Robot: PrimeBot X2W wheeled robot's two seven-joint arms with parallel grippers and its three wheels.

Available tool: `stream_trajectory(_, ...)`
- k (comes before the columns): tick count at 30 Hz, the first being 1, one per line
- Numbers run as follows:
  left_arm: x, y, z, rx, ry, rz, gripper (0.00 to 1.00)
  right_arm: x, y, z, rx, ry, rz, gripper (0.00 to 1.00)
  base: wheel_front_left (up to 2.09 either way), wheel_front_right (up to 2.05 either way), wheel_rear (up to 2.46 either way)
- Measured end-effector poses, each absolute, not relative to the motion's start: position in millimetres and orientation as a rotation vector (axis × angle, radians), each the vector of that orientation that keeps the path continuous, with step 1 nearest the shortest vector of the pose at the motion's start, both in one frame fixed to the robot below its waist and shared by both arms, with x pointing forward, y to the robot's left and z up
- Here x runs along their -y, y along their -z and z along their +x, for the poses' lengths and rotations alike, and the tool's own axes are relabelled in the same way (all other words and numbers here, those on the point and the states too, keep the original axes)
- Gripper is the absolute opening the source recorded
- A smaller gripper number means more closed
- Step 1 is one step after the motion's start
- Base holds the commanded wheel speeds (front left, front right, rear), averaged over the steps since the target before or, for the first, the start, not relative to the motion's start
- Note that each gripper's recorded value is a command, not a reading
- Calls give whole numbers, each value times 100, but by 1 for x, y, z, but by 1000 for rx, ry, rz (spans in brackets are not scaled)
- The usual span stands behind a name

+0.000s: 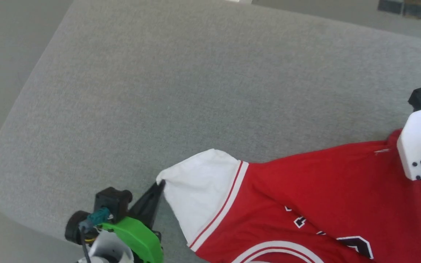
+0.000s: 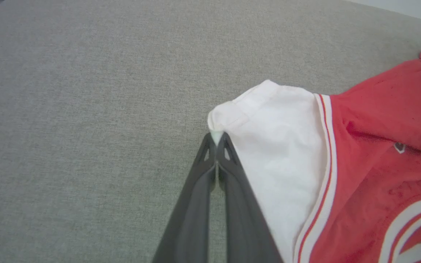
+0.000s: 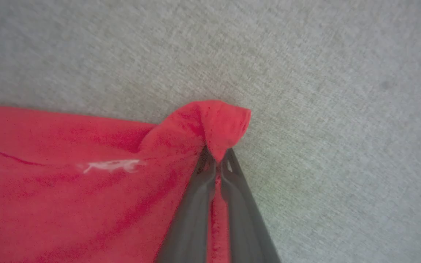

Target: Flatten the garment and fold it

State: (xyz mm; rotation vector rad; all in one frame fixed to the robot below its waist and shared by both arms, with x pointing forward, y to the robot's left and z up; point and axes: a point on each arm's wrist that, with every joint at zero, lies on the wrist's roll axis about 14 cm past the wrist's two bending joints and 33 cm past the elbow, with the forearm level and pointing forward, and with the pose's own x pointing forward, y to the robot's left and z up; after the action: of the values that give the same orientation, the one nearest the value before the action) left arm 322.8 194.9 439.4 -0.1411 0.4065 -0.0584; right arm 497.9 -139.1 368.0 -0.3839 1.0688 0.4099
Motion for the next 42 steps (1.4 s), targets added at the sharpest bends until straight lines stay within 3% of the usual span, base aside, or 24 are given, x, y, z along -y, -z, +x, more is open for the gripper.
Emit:
stream_trajectory(4, -202, -464, 333, -324, 66, -108, 0, 134, -397, 504, -929, -421, -342, 0, 0, 0, 0)
stream_trajectory(13, -207, -574, 371, 25, 136, 25, 0, 133, -530, 519, -488, -442, -247, 0, 0, 0, 0)
stream_trajectory(26, -186, -781, 355, 674, 207, 166, 0, 158, -706, 460, 18, -404, -162, 0, 0, 0, 0)
stream_trajectory(34, -165, -868, 328, 948, 260, 218, 0, 178, -764, 422, 183, -353, -171, 0, 0, 0, 0)
stream_trajectory(42, -163, -902, 365, 990, 264, 260, 0, 193, -789, 438, 264, -293, -187, 0, 0, 0, 0)
